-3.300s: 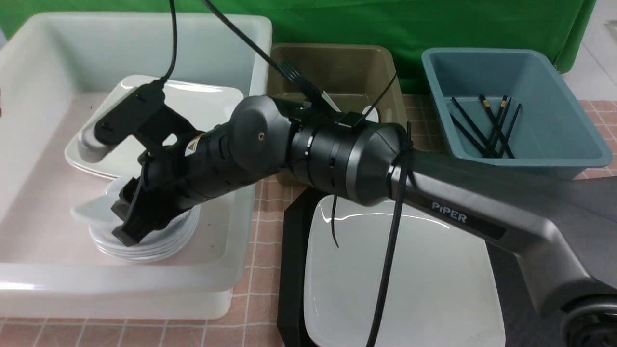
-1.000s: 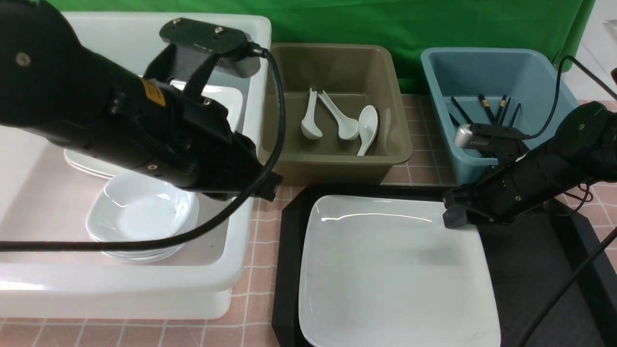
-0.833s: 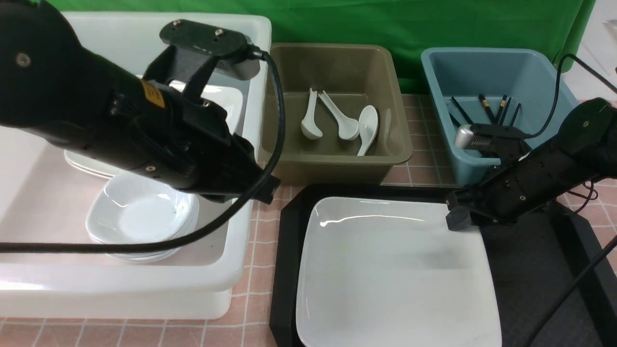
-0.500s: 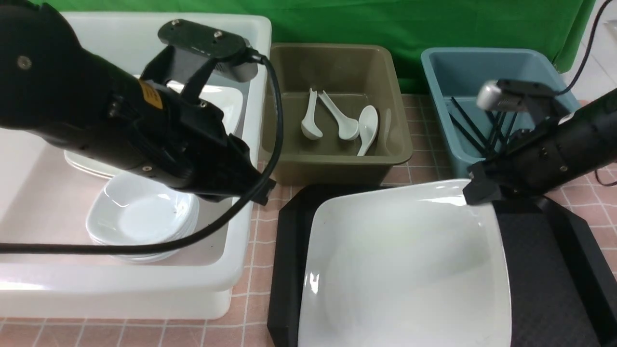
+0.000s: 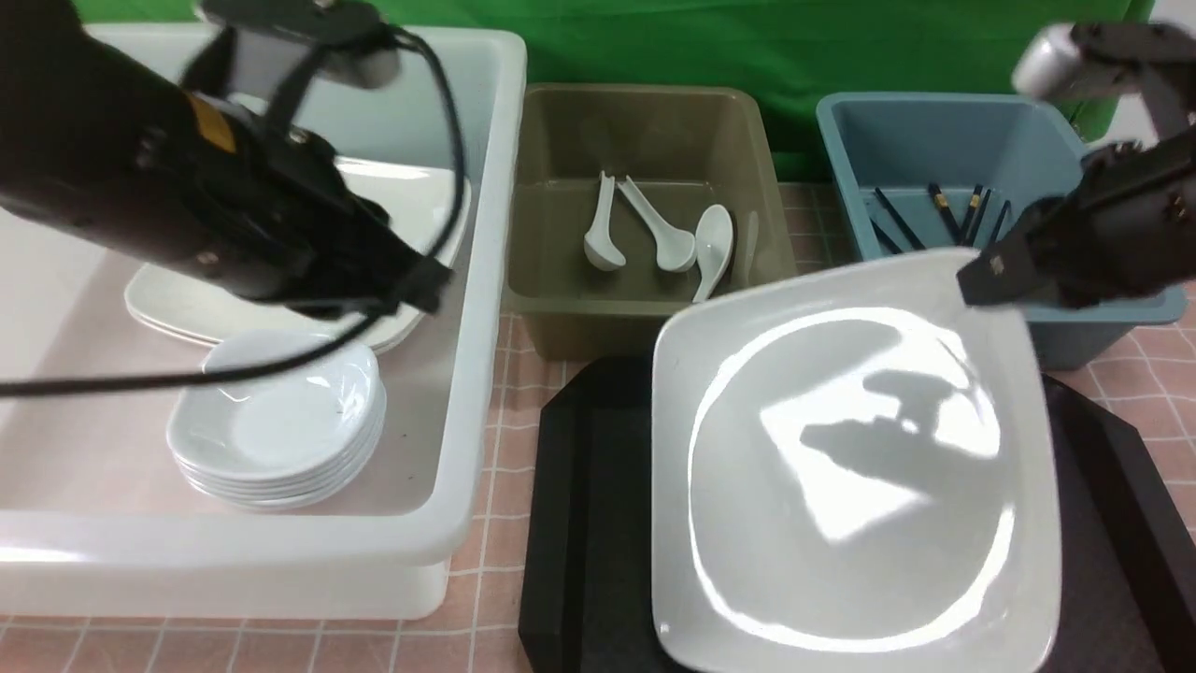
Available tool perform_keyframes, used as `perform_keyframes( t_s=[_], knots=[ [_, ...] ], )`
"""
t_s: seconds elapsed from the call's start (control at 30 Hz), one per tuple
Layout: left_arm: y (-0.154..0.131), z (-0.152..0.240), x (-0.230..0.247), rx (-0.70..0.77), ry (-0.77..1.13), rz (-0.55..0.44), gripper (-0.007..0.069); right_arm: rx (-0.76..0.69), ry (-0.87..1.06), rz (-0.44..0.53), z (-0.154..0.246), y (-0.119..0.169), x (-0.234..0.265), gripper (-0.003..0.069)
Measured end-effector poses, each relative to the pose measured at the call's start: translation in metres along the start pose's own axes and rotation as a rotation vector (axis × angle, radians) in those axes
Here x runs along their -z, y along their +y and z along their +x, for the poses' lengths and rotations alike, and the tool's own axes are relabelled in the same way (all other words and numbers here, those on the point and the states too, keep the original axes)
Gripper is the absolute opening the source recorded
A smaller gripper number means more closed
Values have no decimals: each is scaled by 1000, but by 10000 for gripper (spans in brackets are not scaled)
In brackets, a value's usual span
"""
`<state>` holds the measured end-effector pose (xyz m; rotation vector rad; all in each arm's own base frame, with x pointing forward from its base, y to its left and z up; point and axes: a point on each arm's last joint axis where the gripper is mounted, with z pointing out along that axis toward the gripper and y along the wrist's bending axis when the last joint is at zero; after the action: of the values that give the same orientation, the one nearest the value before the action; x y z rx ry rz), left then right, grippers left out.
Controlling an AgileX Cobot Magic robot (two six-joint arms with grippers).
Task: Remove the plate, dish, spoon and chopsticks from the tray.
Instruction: Use the right arm to put the plate into the large storage box on the left
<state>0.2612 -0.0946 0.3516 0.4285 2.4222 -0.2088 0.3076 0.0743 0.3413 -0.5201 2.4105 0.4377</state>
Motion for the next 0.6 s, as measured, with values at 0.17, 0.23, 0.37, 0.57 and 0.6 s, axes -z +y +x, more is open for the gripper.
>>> perform_keyframes(
  t_s=[0.17,0.23,0.37,0.57,0.6],
  knots=[
    [44,-1,24,122,-59,-109,-3,30,-166,6,-42,8,35,80],
    [61,2,35,174,-80,-152,-3,35,-229,-10,-59,11,45,80],
    [88,10,53,273,-120,-215,-3,34,-332,-52,-91,16,50,80],
    [121,22,68,431,-161,-233,-3,-22,-419,-159,-135,29,18,80],
    [124,23,70,450,-168,-223,-3,-31,-432,-186,-141,35,9,80]
  ],
)
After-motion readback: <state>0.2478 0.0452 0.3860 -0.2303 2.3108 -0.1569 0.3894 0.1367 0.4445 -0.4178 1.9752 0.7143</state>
